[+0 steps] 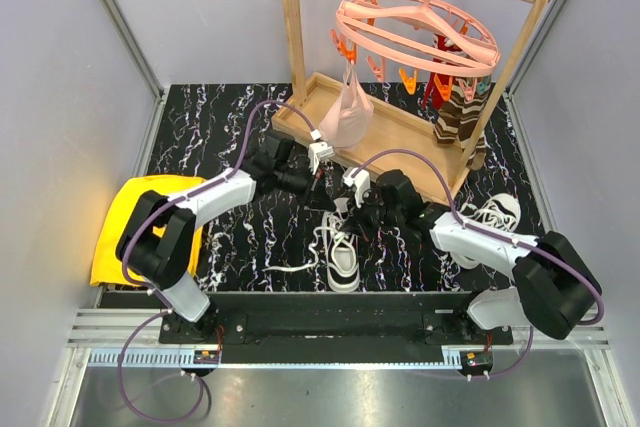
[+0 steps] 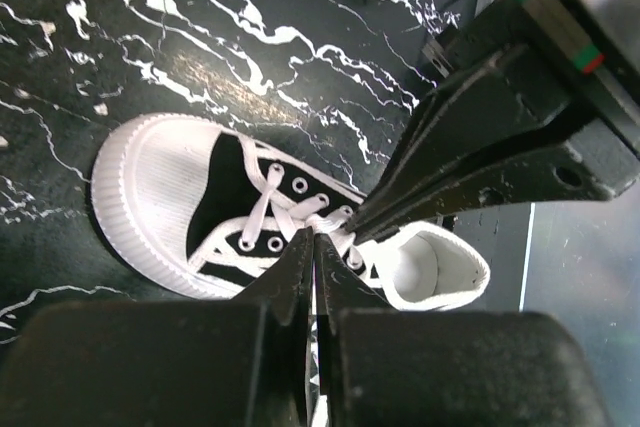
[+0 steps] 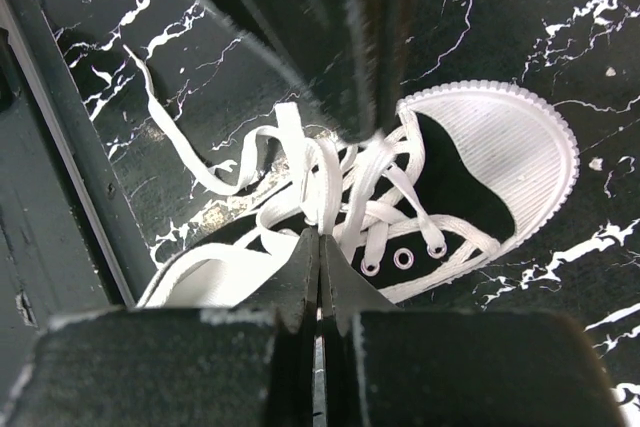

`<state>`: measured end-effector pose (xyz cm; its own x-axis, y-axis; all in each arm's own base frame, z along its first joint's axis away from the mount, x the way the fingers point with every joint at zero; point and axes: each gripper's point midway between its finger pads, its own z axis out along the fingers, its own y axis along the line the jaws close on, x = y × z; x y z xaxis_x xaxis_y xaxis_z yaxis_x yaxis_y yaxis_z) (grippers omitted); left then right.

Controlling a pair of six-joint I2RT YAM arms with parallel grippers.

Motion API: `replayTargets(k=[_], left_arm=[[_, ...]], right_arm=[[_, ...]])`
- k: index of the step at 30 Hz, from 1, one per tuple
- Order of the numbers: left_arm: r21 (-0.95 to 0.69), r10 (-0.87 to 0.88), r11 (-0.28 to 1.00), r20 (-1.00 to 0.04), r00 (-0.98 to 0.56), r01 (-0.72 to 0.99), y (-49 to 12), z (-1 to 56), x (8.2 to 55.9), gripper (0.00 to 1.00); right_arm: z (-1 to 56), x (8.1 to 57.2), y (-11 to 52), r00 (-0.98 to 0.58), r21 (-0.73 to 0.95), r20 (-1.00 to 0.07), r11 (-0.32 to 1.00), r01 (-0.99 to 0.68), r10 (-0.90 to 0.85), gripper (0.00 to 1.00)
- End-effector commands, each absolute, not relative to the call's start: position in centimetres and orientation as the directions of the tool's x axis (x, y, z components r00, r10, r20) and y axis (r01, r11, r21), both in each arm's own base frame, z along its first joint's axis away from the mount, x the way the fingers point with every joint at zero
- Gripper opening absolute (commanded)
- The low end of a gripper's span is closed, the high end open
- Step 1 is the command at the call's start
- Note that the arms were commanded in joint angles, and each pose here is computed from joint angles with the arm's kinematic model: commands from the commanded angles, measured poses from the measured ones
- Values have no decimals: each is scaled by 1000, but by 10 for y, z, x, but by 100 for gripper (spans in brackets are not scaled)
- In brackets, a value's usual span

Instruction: Tie the shoes

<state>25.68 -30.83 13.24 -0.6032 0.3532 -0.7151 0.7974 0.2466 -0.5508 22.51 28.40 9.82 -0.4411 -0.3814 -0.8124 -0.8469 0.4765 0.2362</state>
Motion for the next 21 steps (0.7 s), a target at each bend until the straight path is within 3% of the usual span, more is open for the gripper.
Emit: replayTargets(k=[1,21], left_arm=[[-521,333,201,-760,-558,829,-311,148,248,0],[-499,390,177,-756,-526,848,-314,135,213,0]], right_arm=[[107,237,288,-473,253,-807,517,-818,-354,0],[111,245,292,-532,302,-794,568,-766,-295,0]])
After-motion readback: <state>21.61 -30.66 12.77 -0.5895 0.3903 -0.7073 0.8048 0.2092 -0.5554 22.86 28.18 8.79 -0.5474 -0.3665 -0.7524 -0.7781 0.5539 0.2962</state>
